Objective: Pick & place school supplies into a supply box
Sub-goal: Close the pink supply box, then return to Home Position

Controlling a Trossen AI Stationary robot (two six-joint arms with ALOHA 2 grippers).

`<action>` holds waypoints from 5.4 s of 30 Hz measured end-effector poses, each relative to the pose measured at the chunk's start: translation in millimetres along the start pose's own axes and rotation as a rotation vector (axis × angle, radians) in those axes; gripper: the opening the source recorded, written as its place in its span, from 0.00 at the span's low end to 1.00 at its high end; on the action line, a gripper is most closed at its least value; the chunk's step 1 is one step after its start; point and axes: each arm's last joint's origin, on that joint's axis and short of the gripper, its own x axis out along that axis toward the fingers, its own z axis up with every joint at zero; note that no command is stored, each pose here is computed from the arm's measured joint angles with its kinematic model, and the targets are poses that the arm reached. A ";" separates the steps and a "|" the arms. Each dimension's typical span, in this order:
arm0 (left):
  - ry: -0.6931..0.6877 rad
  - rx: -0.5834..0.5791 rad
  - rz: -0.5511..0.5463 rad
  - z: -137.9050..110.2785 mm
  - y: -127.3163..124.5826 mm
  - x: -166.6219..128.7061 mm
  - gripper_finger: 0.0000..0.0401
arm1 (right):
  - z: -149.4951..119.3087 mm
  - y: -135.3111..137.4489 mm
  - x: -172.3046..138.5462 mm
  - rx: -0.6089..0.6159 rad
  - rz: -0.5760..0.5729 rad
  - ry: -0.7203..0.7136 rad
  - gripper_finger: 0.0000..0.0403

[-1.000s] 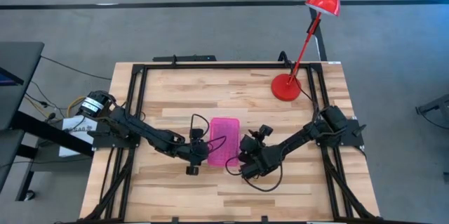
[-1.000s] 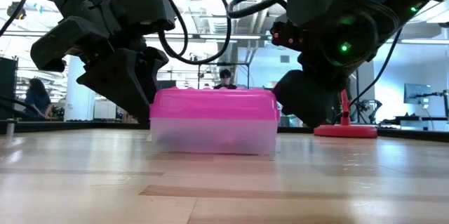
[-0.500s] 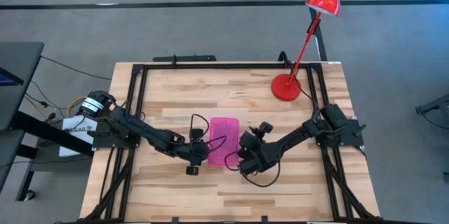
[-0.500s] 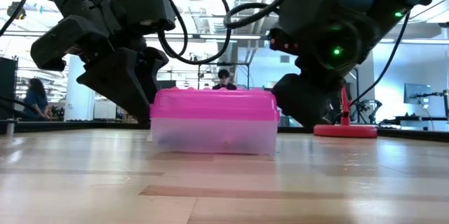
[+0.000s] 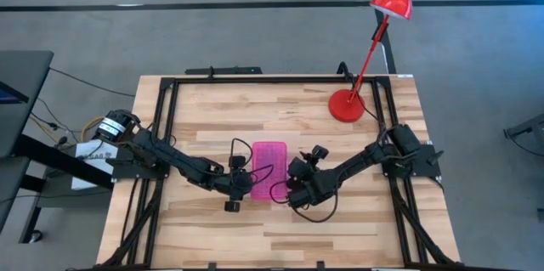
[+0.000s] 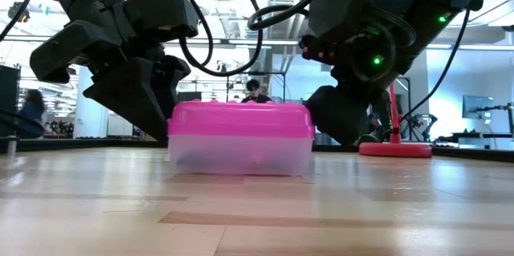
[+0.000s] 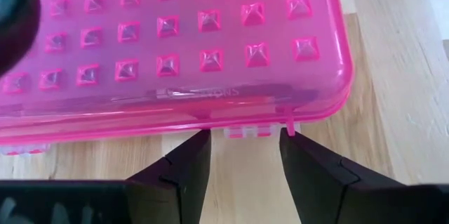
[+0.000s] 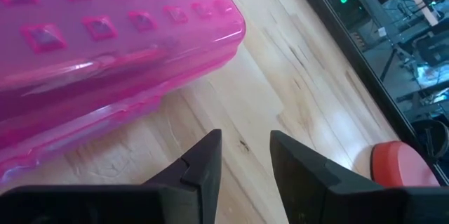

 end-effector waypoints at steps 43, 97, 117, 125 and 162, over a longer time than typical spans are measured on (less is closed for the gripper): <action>0.022 0.005 0.013 -1.9 2.9 0.6 0.42 | -18.6 -7.0 -16.0 -0.056 -0.083 0.024 0.29; -0.357 0.104 0.031 17.1 -3.2 -127.5 0.42 | -16.3 -106.0 -202.9 0.047 0.401 -0.486 0.29; -0.409 0.069 0.026 22.2 -3.7 -129.4 0.42 | -6.0 -146.3 -219.1 0.220 0.624 -0.451 0.29; -0.442 0.066 0.031 23.9 1.0 -136.1 0.42 | -6.1 -169.7 -225.8 0.254 0.735 -0.432 0.29; -0.746 -0.020 0.156 9.1 65.6 -190.6 0.42 | -15.4 -175.9 -235.2 0.205 0.818 -0.422 0.29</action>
